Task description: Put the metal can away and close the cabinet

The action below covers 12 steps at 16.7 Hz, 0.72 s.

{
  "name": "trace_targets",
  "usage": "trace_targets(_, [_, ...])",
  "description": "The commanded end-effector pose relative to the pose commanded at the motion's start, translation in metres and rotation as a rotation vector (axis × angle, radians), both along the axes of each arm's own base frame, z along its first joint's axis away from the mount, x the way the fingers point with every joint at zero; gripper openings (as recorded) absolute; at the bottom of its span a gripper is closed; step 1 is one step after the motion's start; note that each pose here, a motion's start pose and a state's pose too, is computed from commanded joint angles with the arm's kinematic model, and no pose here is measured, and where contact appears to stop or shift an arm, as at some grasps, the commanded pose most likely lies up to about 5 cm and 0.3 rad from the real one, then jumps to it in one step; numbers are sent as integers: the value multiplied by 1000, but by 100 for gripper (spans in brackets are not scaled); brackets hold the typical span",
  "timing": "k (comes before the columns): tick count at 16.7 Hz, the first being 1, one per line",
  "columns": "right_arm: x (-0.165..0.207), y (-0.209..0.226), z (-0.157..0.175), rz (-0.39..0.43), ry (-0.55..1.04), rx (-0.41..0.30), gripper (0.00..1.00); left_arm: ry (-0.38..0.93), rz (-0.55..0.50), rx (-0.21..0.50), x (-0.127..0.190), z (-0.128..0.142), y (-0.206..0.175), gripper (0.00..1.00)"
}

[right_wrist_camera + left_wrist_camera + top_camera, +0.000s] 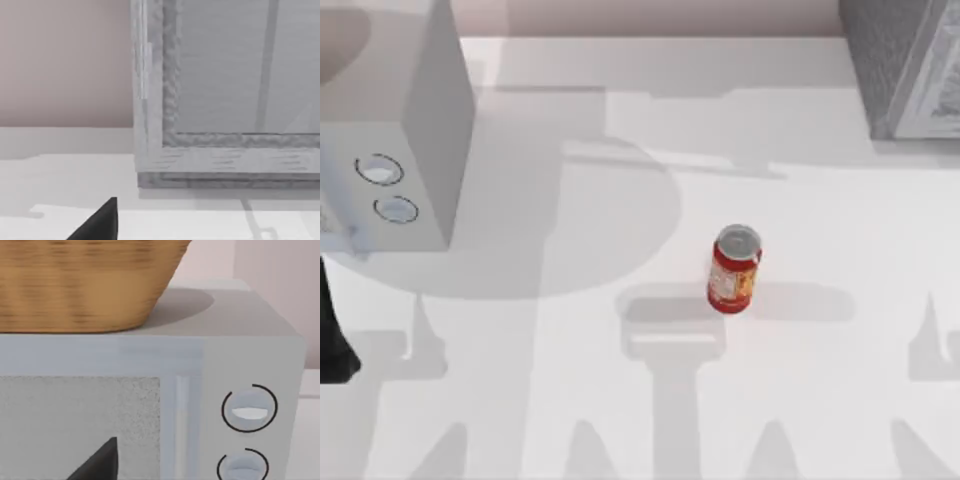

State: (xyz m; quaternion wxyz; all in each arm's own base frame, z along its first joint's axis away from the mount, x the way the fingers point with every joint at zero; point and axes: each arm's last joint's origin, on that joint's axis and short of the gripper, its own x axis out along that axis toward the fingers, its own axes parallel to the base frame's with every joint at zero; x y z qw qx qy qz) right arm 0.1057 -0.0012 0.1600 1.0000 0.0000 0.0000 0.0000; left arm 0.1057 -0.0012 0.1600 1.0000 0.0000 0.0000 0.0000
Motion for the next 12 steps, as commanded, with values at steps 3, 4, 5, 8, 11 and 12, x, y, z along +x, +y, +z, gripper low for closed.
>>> trace_targets(3, [0, 0, 2, -8, -12, 0, 100, 0, 0, 0, 0, 0, 0, 100])
trace_targets(4, [-1, -1, 7, -22, -34, 1, 100, 0, 0, 0, 0, 0, 0, 100])
trace_targets(5, [-1, -2, 15, -41, -66, 2, 100, 0, 0, 0, 0, 0, 0, 100])
trace_targets(8, [-1, -2, 42, -91, -175, 8, 100, 0, 0, 0, 0, 0, 0, 100])
trace_targets(11, [5, 3, 68, -108, -256, 24, 100, 0, 0, 0, 0, 0, 0, 100])
trace_targets(12, [10, 6, 75, -106, -272, 32, 100, 0, 0, 0, 0, 0, 0, 100])
